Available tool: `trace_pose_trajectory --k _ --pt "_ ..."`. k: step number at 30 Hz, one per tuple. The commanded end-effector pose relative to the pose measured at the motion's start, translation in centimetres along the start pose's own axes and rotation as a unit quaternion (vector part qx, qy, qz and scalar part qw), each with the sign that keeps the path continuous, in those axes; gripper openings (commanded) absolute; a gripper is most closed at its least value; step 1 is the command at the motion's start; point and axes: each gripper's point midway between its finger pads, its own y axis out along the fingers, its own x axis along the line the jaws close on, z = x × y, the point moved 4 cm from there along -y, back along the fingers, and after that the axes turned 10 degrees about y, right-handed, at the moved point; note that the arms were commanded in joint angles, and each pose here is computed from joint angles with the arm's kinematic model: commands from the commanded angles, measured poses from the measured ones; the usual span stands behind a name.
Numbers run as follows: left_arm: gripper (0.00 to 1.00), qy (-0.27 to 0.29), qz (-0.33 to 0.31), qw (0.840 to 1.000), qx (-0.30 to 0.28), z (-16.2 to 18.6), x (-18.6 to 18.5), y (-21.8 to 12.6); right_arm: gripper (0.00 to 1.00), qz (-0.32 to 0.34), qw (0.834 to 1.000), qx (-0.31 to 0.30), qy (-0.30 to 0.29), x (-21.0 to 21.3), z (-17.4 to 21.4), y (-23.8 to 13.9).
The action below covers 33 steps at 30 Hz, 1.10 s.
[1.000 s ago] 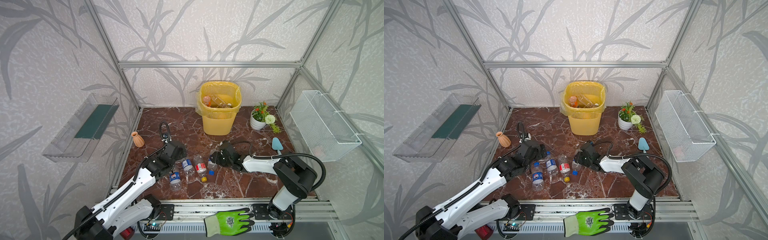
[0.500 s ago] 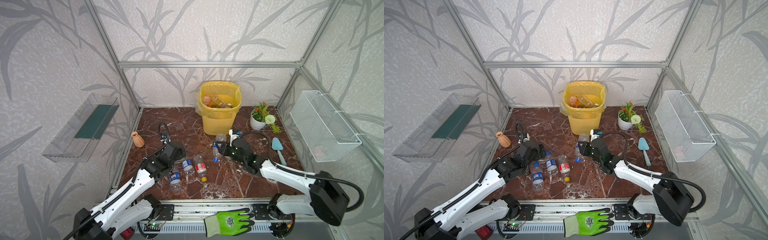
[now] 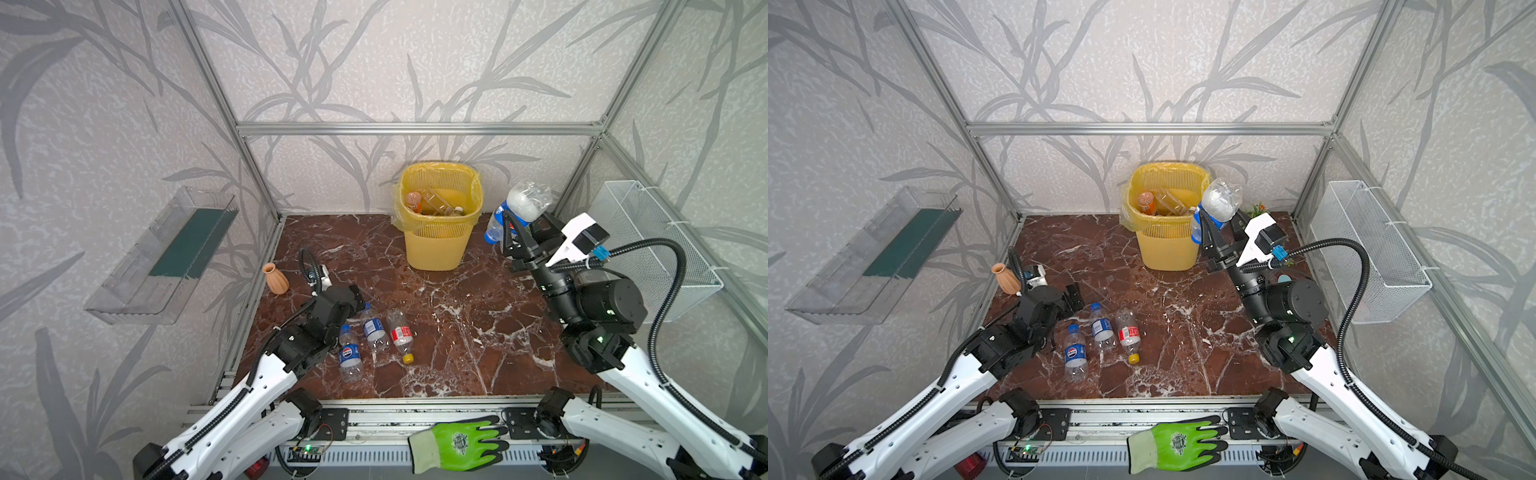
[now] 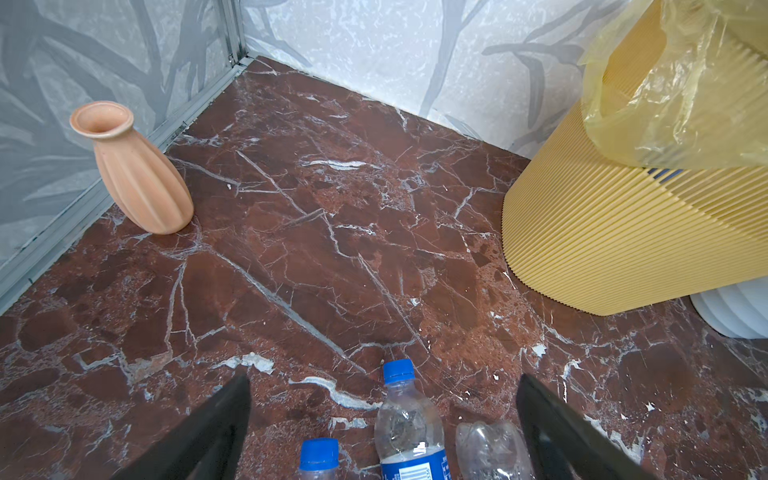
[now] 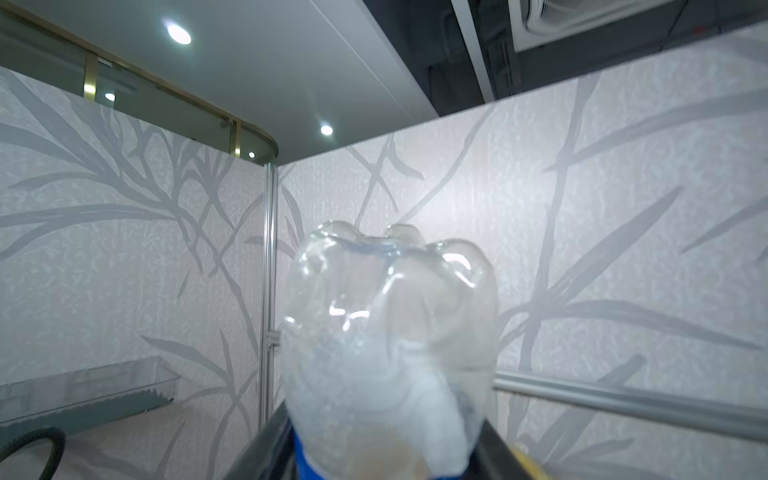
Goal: Throw the plastic bottles in the bin
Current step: 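Carry the blue-labelled bottle with the right gripper and release it over the bin, then close the left gripper on the red-labelled bottle while the right arm withdraws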
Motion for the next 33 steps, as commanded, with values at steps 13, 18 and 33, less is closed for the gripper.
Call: trace_pose_trajectory --k 13,18,33 --pt "0.99 -0.001 0.013 1.000 0.024 -0.3 -1.2 0.5 0.96 0.127 0.965 0.227 -0.028 -10.6 15.4 12.3" --pt "0.99 0.007 0.041 0.999 0.020 -0.6 -1.8 0.2 0.97 0.128 0.971 0.195 -0.044 -10.0 11.5 11.4" --pt "0.97 0.022 0.140 0.982 0.124 3.2 -8.4 1.2 0.99 0.271 0.915 0.300 0.001 -15.4 16.8 -3.3"
